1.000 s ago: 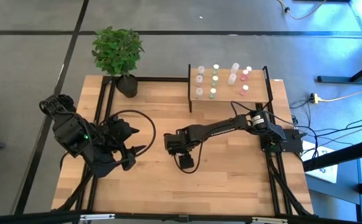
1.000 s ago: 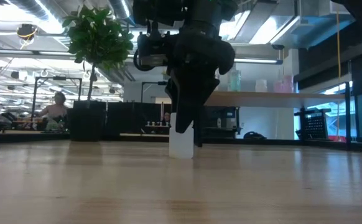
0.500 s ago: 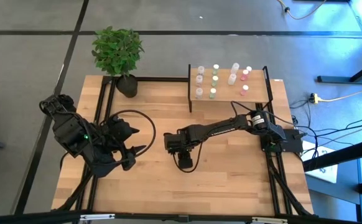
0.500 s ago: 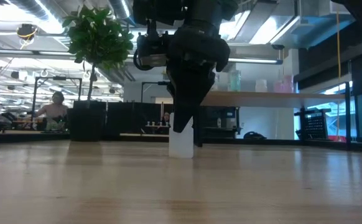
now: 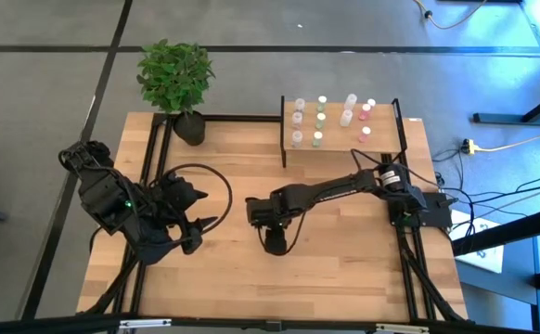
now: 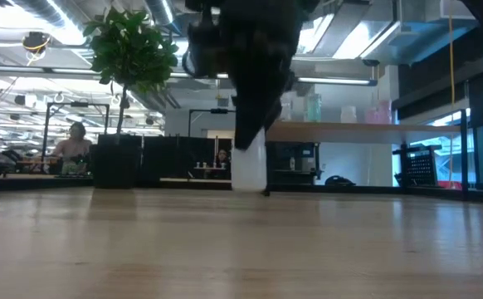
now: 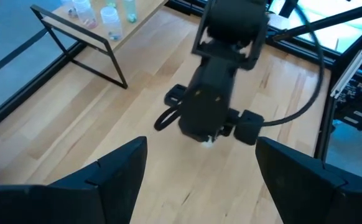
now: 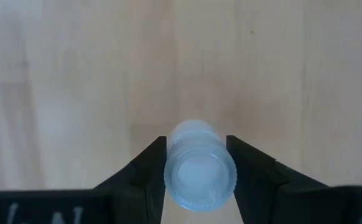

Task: Pick and place medicine bottles onto shelf by color
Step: Put the white pill bottle aligned with the other white pill bottles on the shelf, then return to Home Position

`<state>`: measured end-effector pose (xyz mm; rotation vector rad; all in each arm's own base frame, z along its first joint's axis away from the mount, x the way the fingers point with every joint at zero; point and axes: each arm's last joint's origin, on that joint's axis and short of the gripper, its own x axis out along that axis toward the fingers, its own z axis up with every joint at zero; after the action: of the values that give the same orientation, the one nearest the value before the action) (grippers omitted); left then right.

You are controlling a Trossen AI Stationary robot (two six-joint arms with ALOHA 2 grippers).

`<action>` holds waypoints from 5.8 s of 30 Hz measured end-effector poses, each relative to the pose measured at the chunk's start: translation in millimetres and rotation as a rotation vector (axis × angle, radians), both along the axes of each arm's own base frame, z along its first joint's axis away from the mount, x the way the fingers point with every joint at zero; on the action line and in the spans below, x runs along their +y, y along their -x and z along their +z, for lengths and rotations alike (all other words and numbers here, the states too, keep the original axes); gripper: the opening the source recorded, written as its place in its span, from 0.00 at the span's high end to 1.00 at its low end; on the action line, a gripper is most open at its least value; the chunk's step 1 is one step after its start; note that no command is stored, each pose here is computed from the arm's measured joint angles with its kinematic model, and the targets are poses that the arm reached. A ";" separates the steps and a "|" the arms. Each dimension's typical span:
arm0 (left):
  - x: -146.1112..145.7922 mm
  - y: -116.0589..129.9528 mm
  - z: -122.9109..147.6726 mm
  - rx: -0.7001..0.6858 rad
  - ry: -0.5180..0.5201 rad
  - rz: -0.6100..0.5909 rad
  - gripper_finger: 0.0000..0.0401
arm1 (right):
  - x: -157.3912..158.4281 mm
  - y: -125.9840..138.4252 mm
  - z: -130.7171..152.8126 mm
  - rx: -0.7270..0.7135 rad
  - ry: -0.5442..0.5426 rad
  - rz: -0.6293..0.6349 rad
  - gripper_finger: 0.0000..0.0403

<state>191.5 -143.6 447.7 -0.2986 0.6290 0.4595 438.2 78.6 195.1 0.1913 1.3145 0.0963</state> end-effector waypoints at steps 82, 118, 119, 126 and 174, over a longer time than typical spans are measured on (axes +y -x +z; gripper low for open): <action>4.6 -13.1 -8.8 -0.078 -0.119 0.091 0.27 | -180.1 188.1 119.3 0.079 0.400 -0.990 0.62; 4.6 -13.1 -8.8 -0.079 -0.118 0.091 0.27 | -186.7 187.2 109.5 0.060 0.433 -1.015 0.51; 4.6 -13.1 -8.8 -0.079 -0.118 0.091 0.27 | -186.9 187.3 109.7 0.059 0.444 -1.017 0.51; 4.6 -13.1 -8.8 -0.079 -0.118 0.091 0.27 | -187.3 187.4 109.9 0.058 0.466 -1.012 0.50; 8.3 -9.6 -8.3 0.011 -0.087 0.007 0.63 | -27.8 208.0 280.4 -0.637 0.218 -0.404 0.97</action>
<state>201.1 -135.3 439.4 -0.2161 0.6176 0.4937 230.3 50.8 475.5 0.2143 0.6265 -0.3085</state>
